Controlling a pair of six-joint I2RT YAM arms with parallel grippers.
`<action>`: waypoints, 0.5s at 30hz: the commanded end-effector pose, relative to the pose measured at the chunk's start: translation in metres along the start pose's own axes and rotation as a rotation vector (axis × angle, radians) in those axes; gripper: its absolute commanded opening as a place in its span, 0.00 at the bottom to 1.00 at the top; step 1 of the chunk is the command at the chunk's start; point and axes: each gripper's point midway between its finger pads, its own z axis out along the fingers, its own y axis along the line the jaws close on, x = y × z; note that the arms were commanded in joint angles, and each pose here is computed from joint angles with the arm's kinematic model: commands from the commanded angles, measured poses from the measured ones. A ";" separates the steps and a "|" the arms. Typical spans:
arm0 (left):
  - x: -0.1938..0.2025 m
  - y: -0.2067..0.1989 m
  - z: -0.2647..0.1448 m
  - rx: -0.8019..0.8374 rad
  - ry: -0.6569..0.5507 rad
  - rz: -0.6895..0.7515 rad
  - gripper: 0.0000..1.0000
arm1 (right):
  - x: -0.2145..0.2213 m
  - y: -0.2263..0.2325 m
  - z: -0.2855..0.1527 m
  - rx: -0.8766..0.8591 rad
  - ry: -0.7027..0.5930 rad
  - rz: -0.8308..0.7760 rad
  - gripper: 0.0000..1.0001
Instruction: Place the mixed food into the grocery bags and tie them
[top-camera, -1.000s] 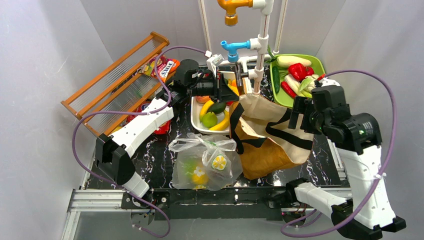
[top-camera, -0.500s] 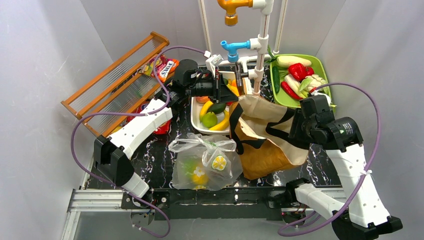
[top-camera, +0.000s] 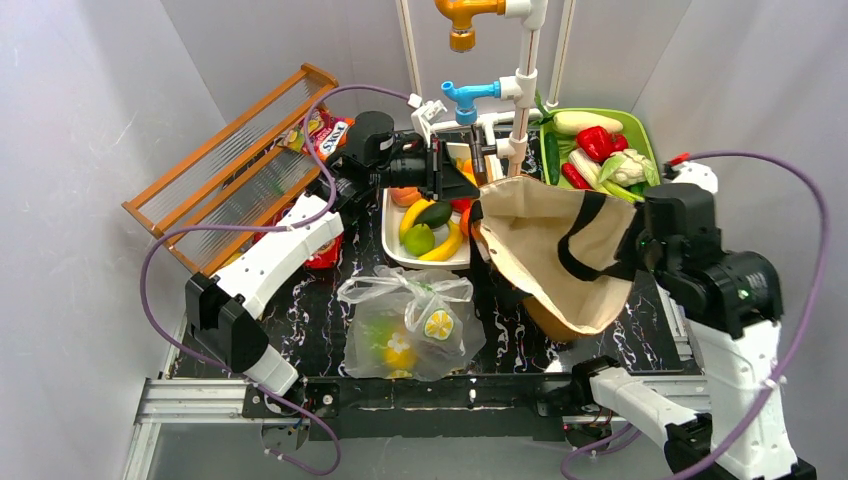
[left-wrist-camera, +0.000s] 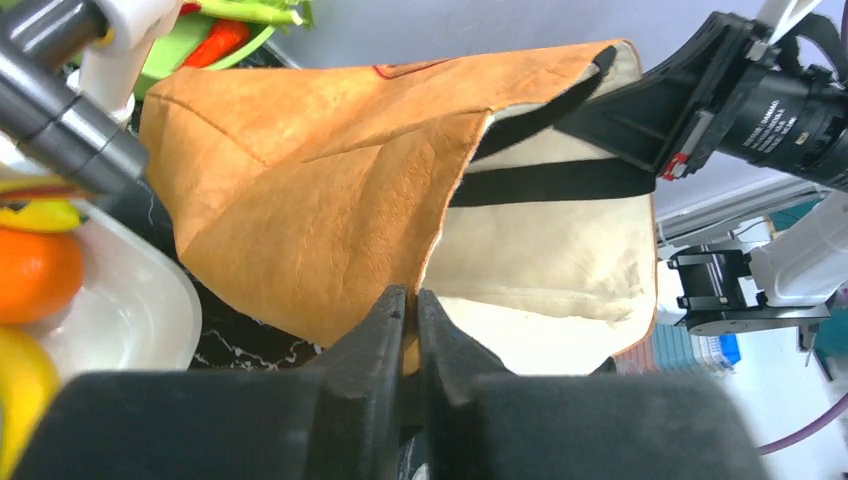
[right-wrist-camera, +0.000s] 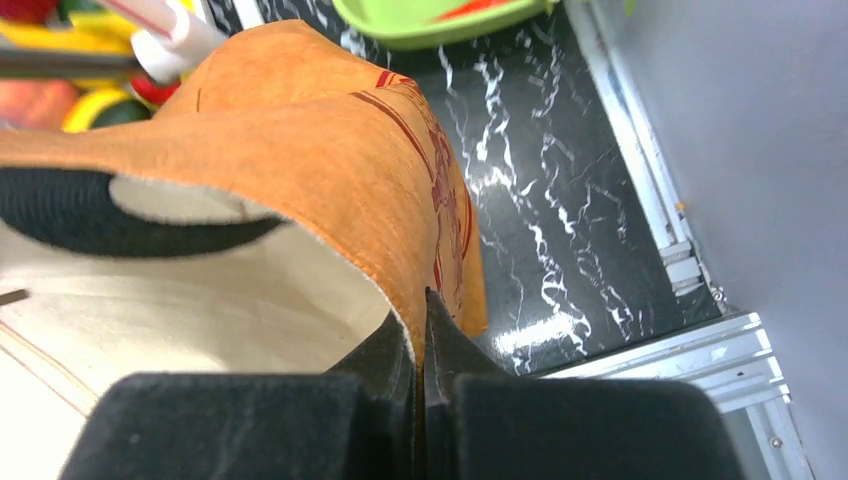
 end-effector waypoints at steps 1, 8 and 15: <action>-0.023 -0.045 -0.011 0.083 -0.032 0.059 0.22 | -0.027 -0.025 -0.030 0.063 -0.134 0.049 0.01; -0.017 -0.028 -0.026 -0.079 -0.033 0.096 0.98 | -0.003 0.000 -0.010 -0.032 -0.027 0.030 0.01; 0.009 -0.017 -0.070 -0.263 0.089 0.232 0.98 | 0.026 0.034 0.018 -0.127 0.151 -0.001 0.01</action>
